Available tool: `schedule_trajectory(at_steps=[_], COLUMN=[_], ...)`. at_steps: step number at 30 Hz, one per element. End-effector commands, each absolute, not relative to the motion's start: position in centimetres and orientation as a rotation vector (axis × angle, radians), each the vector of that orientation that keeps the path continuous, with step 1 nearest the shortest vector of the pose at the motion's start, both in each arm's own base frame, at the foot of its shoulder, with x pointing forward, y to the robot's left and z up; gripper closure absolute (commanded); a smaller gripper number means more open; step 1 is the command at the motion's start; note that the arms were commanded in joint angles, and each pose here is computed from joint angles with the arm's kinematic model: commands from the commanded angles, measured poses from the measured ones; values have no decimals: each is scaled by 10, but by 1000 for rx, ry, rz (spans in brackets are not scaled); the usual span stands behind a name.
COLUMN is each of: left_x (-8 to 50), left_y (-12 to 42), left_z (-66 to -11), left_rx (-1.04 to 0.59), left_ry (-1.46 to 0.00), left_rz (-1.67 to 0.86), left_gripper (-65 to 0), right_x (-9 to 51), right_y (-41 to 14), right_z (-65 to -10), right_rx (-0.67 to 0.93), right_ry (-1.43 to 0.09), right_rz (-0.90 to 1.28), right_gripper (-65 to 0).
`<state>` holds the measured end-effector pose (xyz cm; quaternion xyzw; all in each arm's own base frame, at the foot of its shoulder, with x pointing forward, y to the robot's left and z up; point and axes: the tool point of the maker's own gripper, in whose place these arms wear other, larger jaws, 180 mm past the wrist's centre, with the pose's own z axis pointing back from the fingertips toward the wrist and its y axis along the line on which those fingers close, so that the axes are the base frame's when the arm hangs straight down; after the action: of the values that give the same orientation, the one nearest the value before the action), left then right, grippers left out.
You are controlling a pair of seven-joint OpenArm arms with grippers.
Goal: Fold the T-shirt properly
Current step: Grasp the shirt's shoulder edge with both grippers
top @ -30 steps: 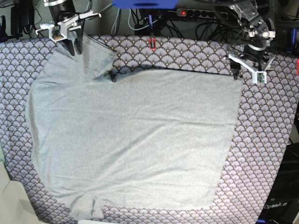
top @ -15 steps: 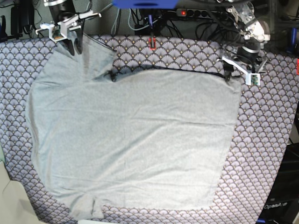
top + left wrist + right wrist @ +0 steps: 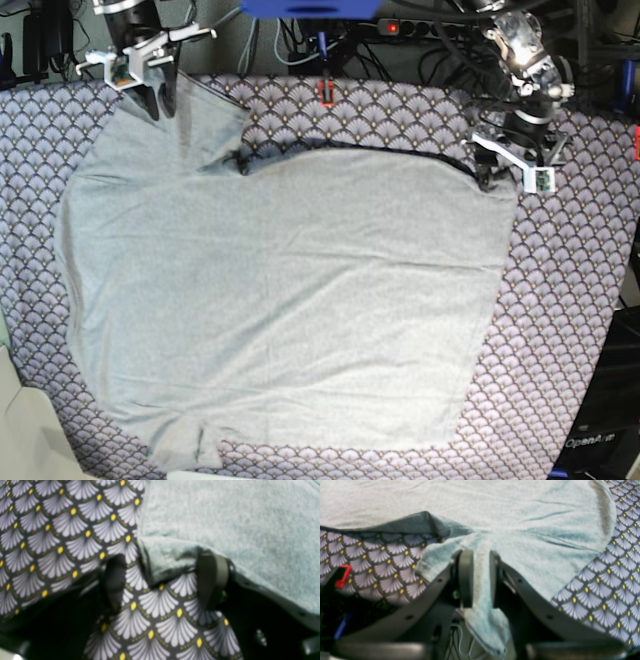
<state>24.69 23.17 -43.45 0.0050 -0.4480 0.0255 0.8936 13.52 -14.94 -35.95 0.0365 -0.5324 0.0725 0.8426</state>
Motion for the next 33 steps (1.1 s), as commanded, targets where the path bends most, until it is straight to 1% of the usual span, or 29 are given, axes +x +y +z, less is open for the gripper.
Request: schedule_trajectory(at_steps=[1,2,3,6,8,9,10,21,22,26,29,33], left_x=[245,245,245,245,245,245,244,246,246,245,244,243], left_y=[232,232,232,232,232,232,232,234,234,234,234,234], left_z=[-438,-438,-438,-437,-437,-438,-438,-434,-434,-435,-435,-436], left_rx=[13,13,13,13,13,13,13,22,22,22,22,22], left_ry=[-900,-900,-900,-901,-900,-898,-895,-904,-904,-902,-899,-898], left_rz=[39,39,39,39,39,39,39,35,35,35,35,35], left_gripper=[-417,-384,-334,-159,-58,-14,0,0,0,0,0,0], right_x=[133,133,136,137,138,138,138,141,142,144,143,142], right_y=[-149,-149,-149,-149,-149,-149,-149,-166,-172,-185,-189,-187], right_z=[-355,-357,-357,-358,-358,-358,-358,-360,-362,-361,-362,-365], right_rx=[87,85,84,81,81,81,81,29,11,-29,-37,-29], right_ry=[-1129,-1119,-1119,-1112,-1113,-1113,-1113,-1097,-1083,-1079,-1076,-1062], right_rz=[157,158,158,161,161,161,161,148,139,105,103,100], right_gripper=[-139,-139,-138,-138,-138,-138,-138,-140,-147,-220,-261,-273])
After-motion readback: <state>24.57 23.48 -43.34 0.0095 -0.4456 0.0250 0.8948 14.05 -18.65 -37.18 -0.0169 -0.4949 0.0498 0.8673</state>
